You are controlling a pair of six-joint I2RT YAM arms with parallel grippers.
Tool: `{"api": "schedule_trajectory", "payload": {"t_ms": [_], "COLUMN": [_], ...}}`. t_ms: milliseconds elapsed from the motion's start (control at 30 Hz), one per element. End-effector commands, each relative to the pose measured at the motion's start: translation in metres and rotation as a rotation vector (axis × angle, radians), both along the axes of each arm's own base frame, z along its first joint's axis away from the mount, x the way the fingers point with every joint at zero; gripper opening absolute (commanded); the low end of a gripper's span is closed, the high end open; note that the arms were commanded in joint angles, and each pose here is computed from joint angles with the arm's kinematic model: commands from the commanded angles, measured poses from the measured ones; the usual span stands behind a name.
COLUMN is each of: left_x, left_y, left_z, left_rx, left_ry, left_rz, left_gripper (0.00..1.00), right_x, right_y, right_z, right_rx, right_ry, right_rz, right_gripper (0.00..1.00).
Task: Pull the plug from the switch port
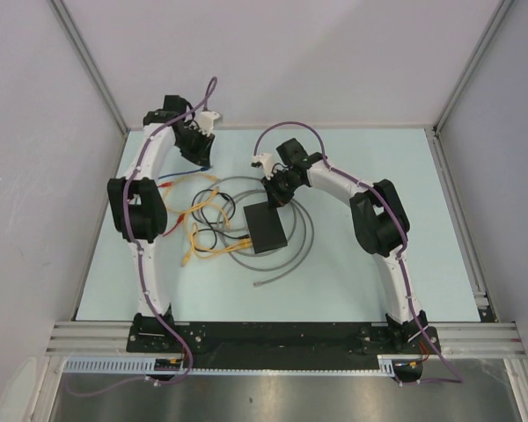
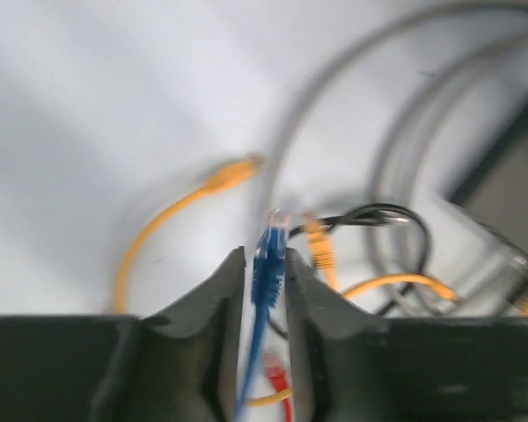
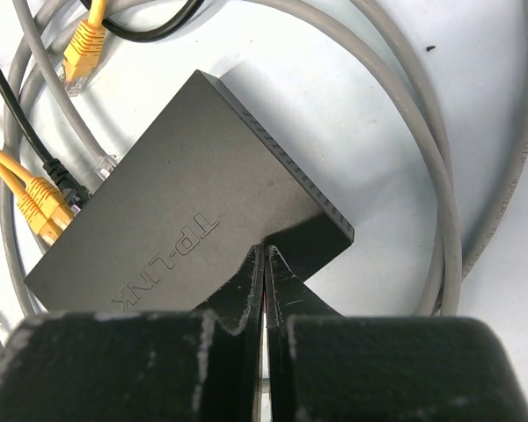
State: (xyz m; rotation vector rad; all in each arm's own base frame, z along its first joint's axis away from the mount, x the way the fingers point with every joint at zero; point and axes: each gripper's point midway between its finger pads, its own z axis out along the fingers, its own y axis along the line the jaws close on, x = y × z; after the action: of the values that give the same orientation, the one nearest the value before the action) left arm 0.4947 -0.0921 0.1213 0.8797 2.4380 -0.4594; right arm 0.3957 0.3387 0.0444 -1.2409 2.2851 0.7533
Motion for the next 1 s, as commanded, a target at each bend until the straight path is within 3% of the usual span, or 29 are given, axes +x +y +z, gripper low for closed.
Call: {"api": "schedule_trajectory", "payload": {"t_ms": [0,133,233,300,400,500,700,967], "left_x": [0.038,0.036,0.008,-0.022,-0.055,-0.076,-0.112,-0.129], "left_y": [0.049,0.032,-0.019,-0.052,-0.081,-0.096,-0.112,-0.111], "left_z": [0.028,0.062,0.083,0.074,0.054,0.019,-0.027,-0.063], "left_rx": [0.231,0.115,-0.151,-0.328,-0.460,-0.511,-0.484,-0.457], "left_ry": [-0.176,-0.239,-0.236,-0.140,0.028,0.164,0.272,0.383], "left_rz": [0.156,0.180,0.041,-0.064,-0.093,-0.085,-0.136,-0.101], "left_gripper": [0.44,0.58,0.65,0.65,0.62,0.58,0.54,0.48], "right_x": [-0.031,-0.033,-0.032,-0.032,-0.033,-0.033,-0.034,-0.033], "right_y": [-0.059,-0.059,-0.059,-0.059,-0.058,-0.057,-0.058,-0.059], "right_z": [-0.084,-0.085,-0.085,-0.086,-0.085,-0.085,-0.084,-0.084], "right_rx": [-0.280,-0.281,-0.284,-0.286,-0.286,-0.285,-0.286,-0.291], "right_ry": [0.173,0.176,0.173,0.174,0.171,0.169,0.168,0.161], "right_rz": [-0.050,-0.048,-0.048,-0.047,-0.044,-0.042,-0.041,-0.042], "right_gripper": [0.00,0.00,0.00,0.00,0.00,0.00,0.00,0.00]}}
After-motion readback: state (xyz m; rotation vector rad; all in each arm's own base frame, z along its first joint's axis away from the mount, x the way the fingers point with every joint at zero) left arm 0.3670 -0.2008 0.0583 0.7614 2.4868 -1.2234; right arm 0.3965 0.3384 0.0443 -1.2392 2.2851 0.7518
